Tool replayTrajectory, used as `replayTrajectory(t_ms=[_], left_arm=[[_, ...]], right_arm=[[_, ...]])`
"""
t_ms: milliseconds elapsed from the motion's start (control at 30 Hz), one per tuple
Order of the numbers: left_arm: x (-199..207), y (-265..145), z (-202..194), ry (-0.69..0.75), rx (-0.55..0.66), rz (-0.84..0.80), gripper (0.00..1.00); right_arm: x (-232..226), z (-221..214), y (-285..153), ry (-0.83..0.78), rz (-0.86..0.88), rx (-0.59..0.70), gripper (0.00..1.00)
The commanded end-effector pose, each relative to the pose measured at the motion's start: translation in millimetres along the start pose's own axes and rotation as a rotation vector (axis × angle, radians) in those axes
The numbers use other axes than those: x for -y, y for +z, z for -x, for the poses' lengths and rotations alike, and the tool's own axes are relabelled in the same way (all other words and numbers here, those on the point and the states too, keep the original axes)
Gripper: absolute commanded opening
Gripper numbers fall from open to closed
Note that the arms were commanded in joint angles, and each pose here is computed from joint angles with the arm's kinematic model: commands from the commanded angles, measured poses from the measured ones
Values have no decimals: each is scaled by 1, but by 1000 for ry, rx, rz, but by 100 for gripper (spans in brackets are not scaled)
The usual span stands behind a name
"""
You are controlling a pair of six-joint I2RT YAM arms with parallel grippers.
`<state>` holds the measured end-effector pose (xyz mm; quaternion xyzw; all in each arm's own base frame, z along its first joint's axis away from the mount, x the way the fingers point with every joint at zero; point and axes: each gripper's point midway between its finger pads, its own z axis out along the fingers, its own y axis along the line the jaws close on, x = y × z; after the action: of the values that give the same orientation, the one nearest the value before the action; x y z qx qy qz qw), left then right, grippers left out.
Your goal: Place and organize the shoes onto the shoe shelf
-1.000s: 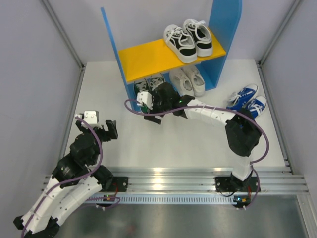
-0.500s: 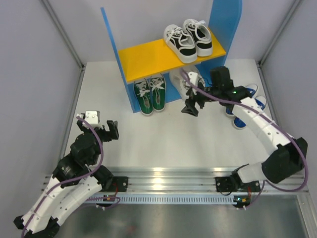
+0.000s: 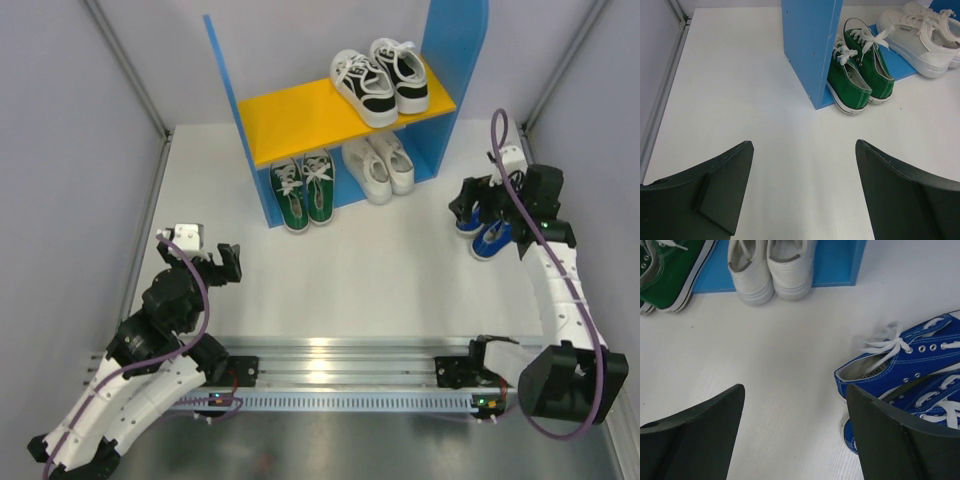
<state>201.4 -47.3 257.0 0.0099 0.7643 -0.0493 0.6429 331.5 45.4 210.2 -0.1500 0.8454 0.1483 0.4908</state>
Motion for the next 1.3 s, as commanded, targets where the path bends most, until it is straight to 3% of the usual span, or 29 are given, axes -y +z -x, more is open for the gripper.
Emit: replayTrajectory(t_ms=[0, 100, 233, 333, 533, 767, 1067, 1167, 1267], left_arm=[[4, 2, 8, 2, 36, -17, 88], [3, 1, 9, -2, 41, -18, 88], [4, 1, 9, -2, 41, -23, 88], [4, 1, 9, -2, 42, -26, 88], [5, 0, 10, -3, 46, -35, 88], [6, -1, 10, -5, 47, -43, 88], [5, -3, 12, -14, 57, -40, 88], [4, -3, 12, -13, 56, -39, 88], [4, -3, 13, -13, 58, -40, 88]], right_arm=[[19, 3, -7, 93, -91, 45, 82], [45, -4, -13, 157, -184, 50, 82], [103, -21, -33, 378, -445, 50, 81], [128, -42, -43, 431, -583, -1, 82], [151, -66, -58, 480, -731, -53, 80], [154, -102, -41, 502, -693, -195, 77], [162, -131, 0, 598, -603, -295, 63], [168, -140, 10, 609, -595, -325, 52], [168, -137, 9, 595, -582, -324, 24]])
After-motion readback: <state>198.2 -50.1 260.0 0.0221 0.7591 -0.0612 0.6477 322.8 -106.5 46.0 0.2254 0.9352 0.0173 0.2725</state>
